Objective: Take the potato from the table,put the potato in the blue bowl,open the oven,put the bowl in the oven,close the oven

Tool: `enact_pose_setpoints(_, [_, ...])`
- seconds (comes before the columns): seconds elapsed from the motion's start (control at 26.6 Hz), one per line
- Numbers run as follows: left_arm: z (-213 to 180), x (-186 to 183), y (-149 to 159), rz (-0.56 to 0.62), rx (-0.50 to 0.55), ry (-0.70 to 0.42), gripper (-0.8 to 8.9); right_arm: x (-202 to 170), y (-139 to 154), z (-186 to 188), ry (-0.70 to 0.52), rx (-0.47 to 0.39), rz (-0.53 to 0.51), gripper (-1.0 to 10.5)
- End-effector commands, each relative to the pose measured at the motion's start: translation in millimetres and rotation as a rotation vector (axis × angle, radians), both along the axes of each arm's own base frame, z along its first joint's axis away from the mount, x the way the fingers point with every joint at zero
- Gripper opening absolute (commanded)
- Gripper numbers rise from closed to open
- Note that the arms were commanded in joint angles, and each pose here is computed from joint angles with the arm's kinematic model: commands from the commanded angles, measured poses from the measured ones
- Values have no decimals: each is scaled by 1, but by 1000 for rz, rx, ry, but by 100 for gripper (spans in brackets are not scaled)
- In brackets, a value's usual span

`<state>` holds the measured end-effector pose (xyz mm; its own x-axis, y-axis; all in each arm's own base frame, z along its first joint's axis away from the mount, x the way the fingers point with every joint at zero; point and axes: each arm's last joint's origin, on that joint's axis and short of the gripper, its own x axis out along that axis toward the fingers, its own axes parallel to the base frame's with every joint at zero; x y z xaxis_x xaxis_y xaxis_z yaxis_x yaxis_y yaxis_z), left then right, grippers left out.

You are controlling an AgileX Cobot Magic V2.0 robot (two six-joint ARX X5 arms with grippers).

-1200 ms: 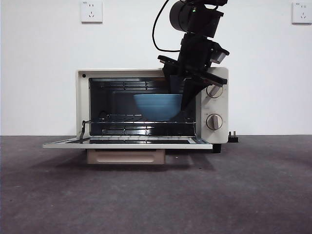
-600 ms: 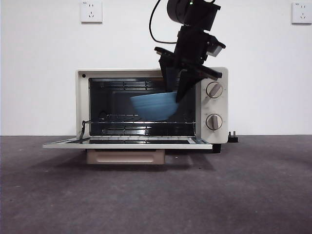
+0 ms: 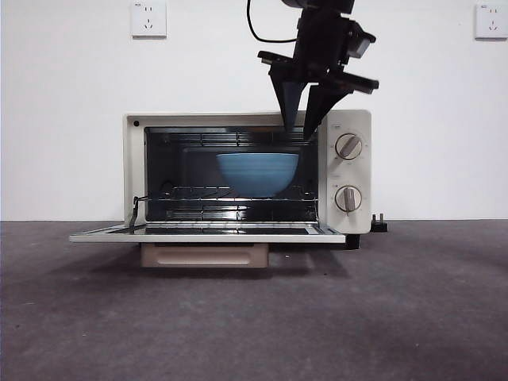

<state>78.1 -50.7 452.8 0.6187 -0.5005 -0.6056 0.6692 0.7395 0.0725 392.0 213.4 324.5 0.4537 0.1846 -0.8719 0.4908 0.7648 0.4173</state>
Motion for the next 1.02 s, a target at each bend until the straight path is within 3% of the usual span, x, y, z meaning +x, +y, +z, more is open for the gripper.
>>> enact_pose_setpoints(0.04, [-1,-1,0,-5,4,-5,-5,0,1,6,-19,-29,41,159])
enact_pose_setpoints(0.3, [-1,0,0,-5,6,-2,-5,-16,-8,44,-70,-133,213,154])
enact_pose_setpoints(0.45, [-2,4,-3,-4,13,9,-5,-34,-4,76,-201,-272,452,-15])
enact_pose_setpoints(0.64, [-5,16,-10,17,17,57,-5,-71,9,109,-361,-396,721,-7])
enact_pose_setpoints(0.75, [-8,25,-16,30,22,93,-5,-97,14,128,-441,-484,791,-8])
enact_pose_setpoints(1.02, [-16,45,-27,66,31,168,-5,-168,8,152,-510,-482,945,-8])
